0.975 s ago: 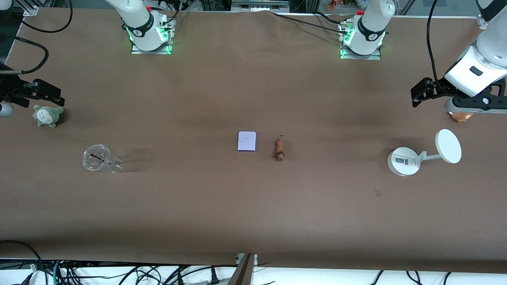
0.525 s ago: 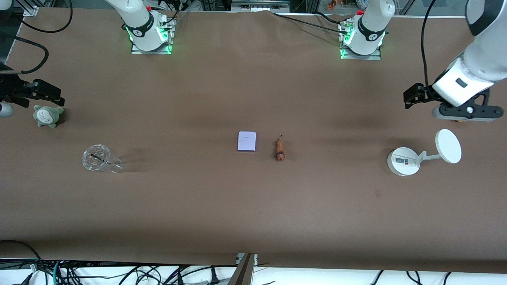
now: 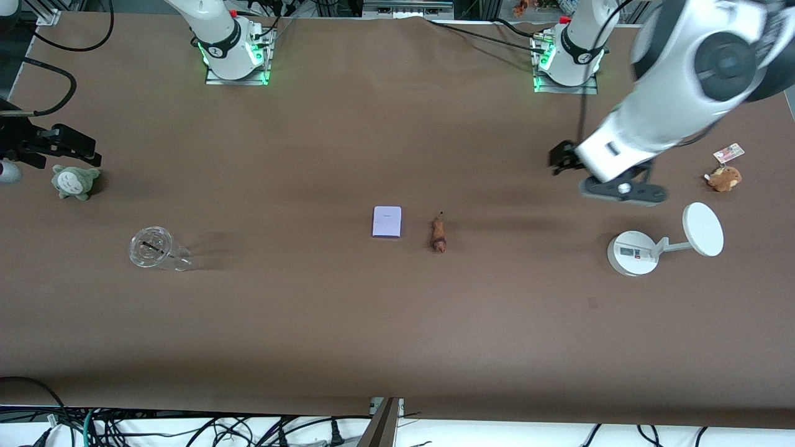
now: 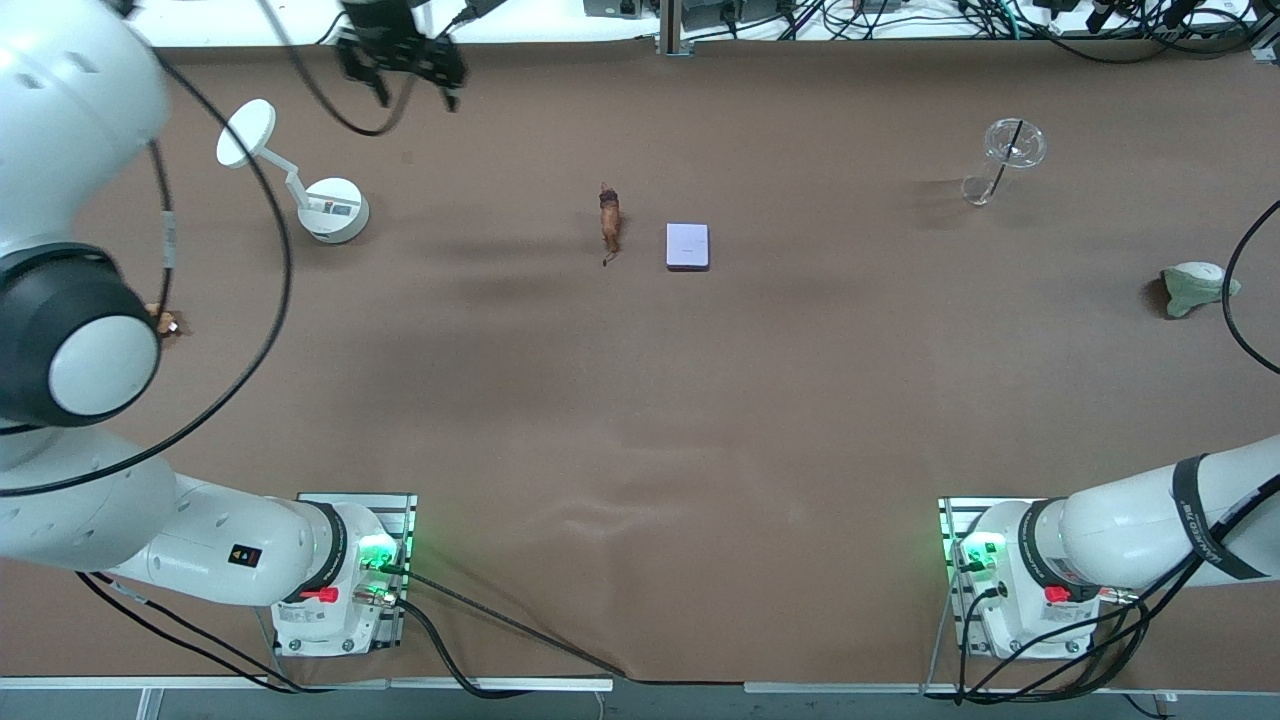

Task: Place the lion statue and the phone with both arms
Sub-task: 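Reach the left gripper toward the brown lion statue mid-table, then grasp the lion with the left gripper while the right gripper reaches out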

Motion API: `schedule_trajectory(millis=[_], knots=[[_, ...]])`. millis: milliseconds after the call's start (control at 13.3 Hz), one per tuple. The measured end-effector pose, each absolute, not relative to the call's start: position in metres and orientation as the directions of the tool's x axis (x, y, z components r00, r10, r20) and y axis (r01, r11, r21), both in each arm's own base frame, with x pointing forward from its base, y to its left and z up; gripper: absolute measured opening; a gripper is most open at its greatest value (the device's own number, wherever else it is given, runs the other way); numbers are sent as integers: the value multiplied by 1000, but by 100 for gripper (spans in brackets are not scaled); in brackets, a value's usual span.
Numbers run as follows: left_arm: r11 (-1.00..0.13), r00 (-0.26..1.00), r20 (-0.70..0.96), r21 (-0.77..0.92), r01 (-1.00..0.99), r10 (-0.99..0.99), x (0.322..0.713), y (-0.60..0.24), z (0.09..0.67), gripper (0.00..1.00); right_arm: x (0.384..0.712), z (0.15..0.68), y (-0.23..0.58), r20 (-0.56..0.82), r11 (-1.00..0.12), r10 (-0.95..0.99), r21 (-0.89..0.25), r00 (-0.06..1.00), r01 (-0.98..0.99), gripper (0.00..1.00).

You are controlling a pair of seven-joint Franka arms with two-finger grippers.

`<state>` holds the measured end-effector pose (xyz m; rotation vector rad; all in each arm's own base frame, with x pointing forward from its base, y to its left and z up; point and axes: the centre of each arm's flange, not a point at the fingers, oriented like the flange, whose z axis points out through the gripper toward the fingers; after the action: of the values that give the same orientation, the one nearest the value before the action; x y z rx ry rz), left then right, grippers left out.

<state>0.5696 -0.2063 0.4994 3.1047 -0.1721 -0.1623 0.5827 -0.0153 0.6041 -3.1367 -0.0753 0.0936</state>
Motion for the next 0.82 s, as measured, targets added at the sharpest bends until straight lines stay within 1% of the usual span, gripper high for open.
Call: schedule_trajectory(millis=[300, 600, 825], knots=[[-991, 994, -6, 76, -107, -108, 585, -300, 416, 100, 594, 579, -7, -100, -998, 60, -11, 993, 59, 100], [-993, 999, 17, 109, 46, 48, 570, -376, 344, 100, 606, 546, 17, -156, -995, 97, -13, 983, 96, 100], [-989, 996, 43, 132, 72, 78, 570, -396, 279, 100, 613, 525, 33, -188, -993, 120, -12, 975, 120, 100]])
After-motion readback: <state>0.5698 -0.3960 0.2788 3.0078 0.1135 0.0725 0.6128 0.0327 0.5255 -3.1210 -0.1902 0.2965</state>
